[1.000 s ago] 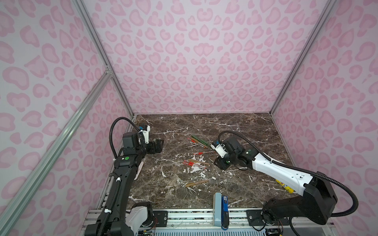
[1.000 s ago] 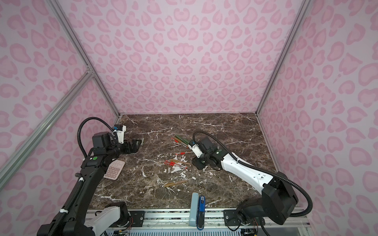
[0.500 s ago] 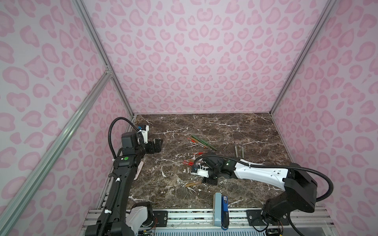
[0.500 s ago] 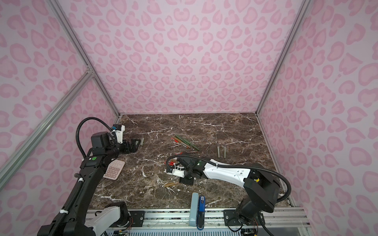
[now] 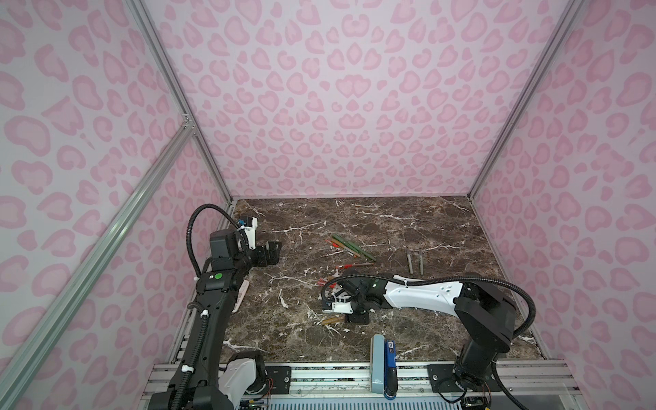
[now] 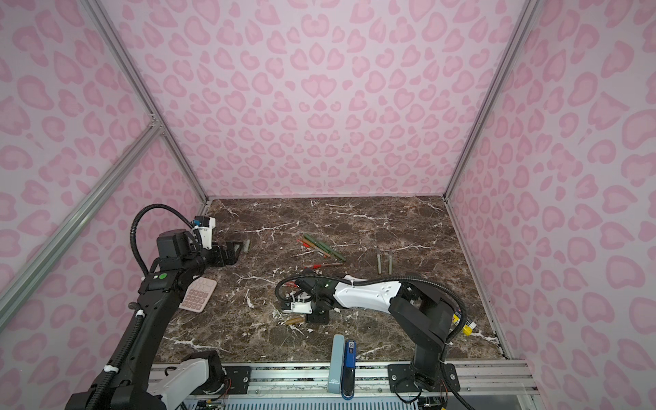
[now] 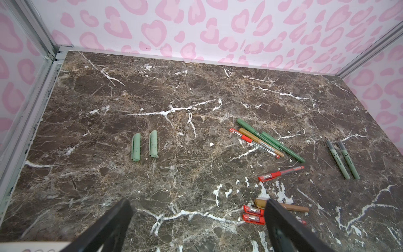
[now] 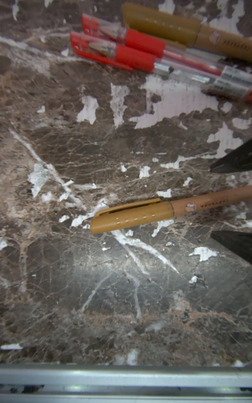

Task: Remove pen caps from pens
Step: Pick up the pen from the bottom-center of the table.

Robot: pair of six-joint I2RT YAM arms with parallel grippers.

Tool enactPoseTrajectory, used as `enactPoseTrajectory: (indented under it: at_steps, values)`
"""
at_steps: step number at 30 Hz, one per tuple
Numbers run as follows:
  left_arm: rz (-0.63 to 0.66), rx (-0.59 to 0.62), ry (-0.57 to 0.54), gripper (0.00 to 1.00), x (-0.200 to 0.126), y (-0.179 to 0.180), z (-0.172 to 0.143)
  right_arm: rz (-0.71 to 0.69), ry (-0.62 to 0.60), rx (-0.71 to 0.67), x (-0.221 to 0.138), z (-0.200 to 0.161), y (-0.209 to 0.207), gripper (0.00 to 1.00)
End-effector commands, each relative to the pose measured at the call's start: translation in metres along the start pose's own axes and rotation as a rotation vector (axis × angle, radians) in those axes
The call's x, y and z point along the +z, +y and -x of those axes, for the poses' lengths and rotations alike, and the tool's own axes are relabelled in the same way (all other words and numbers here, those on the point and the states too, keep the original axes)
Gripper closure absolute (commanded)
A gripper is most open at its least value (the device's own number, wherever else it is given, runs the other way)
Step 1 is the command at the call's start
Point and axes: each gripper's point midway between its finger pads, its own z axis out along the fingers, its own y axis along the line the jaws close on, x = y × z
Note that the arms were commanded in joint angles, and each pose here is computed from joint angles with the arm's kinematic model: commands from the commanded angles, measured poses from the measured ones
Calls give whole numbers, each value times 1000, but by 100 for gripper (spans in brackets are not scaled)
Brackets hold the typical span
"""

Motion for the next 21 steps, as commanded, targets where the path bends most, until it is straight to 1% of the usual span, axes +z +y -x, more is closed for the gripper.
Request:
enactPoseTrajectory:
  at_steps: [1,5,8,10,14,17,21]
  values:
    - [-8,7,-17,2,-3,-2,6,-22,30,-25,9,-3,-7,56]
    - [2,12,-29,2,-2,1,7,-2,59,-48,17,-10,-2,66]
    - [-2,3,-21,2,-3,0,6,-2,68,-45,19,-11,-3,81]
    - [-2,3,-24,2,-4,0,8,-4,70,-45,18,-10,-3,88]
    - [2,3,-25,2,-1,3,5,-46,47,-51,14,-6,-9,97]
    - [-10,-11,-22,2,-3,1,9,-66,23,-35,6,1,-13,100]
    - [-16,-7,-37,2,-5,0,11,-89,-73,9,-13,14,-18,100]
